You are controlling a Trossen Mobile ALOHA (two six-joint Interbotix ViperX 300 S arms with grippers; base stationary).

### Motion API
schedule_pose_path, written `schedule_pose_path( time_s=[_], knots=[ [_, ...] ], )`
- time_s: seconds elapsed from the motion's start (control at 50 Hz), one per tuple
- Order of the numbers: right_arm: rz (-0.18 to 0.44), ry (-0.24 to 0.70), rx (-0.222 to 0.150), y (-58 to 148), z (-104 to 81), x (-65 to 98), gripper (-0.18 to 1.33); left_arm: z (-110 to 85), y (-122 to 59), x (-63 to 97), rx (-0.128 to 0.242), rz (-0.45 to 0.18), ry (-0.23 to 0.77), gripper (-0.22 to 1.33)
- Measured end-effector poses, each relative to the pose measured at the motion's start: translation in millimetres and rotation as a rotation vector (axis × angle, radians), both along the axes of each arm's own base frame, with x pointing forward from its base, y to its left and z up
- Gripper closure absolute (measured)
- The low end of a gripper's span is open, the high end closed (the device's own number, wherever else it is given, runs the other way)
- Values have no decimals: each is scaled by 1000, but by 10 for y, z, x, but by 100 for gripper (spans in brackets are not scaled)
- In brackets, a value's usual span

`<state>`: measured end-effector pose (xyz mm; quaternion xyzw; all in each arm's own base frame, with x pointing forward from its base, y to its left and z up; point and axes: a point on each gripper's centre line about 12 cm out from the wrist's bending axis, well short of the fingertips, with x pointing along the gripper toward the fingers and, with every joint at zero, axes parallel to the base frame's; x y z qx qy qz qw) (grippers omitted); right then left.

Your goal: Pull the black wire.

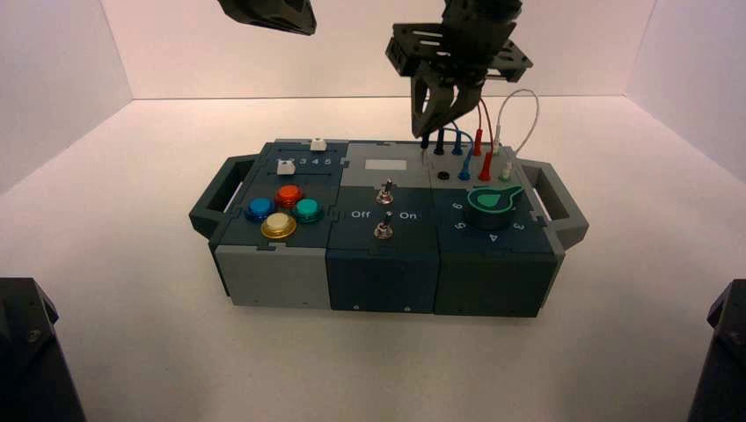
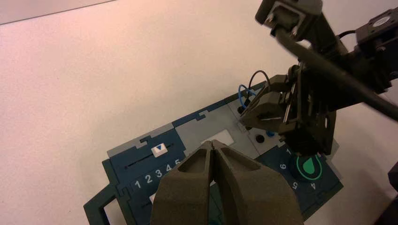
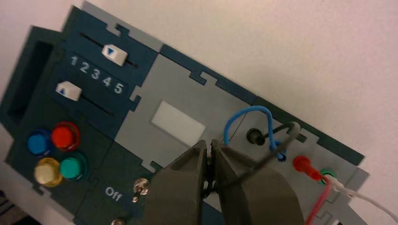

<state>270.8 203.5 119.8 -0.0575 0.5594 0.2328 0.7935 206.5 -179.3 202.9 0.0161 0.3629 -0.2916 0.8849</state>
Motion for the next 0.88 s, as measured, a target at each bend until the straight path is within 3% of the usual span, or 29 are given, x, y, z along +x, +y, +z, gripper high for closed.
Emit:
schedule_pose_path(
  time_s=[0.06, 0.24, 0.38, 0.64, 0.88],
  knots=[
    [2, 3, -4, 21, -36, 23, 77, -5, -13, 10, 6, -5, -1, 128],
    [12, 7, -12, 50, -85, 65, 48, -56, -41, 44, 29, -17, 5, 128],
    [17, 4, -13, 54, -80, 62, 6, -151, -55, 61, 61, -28, 22, 128],
    [32, -12, -10, 63, -39, 70, -4, -167, -73, 84, 57, -29, 13, 128],
    [30, -27, 0, 67, 11, 75, -4, -163, -78, 90, 56, -30, 10, 128]
  ],
)
